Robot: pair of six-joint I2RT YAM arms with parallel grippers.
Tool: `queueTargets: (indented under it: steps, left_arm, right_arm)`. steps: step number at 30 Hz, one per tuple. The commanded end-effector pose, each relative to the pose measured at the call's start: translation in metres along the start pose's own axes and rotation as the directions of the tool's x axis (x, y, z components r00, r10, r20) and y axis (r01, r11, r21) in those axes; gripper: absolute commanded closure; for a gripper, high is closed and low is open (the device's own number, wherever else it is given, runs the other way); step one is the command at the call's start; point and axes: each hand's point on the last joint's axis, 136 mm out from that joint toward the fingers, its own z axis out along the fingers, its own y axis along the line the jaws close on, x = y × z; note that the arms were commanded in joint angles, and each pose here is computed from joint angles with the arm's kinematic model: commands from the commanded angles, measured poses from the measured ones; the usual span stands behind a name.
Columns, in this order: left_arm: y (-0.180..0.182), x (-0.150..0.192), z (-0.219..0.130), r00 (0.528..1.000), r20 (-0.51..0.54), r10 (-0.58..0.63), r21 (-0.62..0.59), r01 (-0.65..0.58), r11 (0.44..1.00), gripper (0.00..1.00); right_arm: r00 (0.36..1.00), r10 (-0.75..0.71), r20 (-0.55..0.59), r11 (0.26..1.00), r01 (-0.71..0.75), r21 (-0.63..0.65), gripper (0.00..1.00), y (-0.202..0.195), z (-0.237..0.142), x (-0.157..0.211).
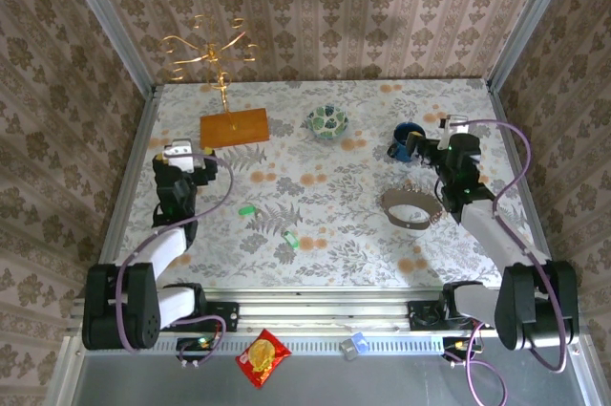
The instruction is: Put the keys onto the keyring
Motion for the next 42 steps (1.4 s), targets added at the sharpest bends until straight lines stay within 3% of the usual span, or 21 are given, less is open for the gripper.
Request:
queueTargets:
  steps: [1,5,9,13,16,22,28,42]
  left_arm:
    - [-0.018,-0.009,-0.006,0.996,-0.047,-0.081,0.095,0.085,0.992,0.04]
    - [-0.038,-0.011,-0.019,0.988,-0.086,-0.132,0.162,0.144,0.976,0.07]
    - [-0.08,-0.003,-0.033,0.983,-0.147,-0.113,0.261,0.149,0.954,0.09]
    - [-0.124,0.006,-0.05,0.981,-0.169,-0.091,0.334,0.143,0.931,0.09]
    - [-0.162,0.016,-0.064,0.975,-0.201,-0.091,0.405,0.168,0.899,0.11]
    - [-0.213,0.035,-0.077,0.972,-0.23,-0.059,0.461,0.162,0.872,0.11]
    - [-0.242,0.04,-0.08,0.973,-0.227,-0.045,0.492,0.154,0.857,0.11]
    - [-0.251,0.037,-0.081,0.976,-0.215,-0.039,0.502,0.144,0.853,0.11]
  right_arm:
    - [0.947,0.212,-0.243,0.976,-0.192,0.103,0.11,-0.006,-0.017,0.052]
    - [0.85,0.342,-0.4,0.938,-0.288,0.191,0.22,-0.003,-0.04,0.088]
    - [0.743,0.418,-0.523,0.908,-0.357,0.219,0.4,0.012,-0.06,0.123]
    - [0.647,0.497,-0.579,0.862,-0.444,0.244,0.5,0.032,-0.071,0.152]
    - [0.614,0.511,-0.601,0.849,-0.473,0.238,0.53,0.049,-0.071,0.165]
    - [0.576,0.522,-0.63,0.838,-0.486,0.25,0.6,0.064,-0.061,0.182]
    - [0.553,0.533,-0.64,0.829,-0.491,0.266,0.67,0.068,-0.05,0.193]
    - [0.526,0.568,-0.633,0.807,-0.506,0.304,0.78,0.067,-0.033,0.213]
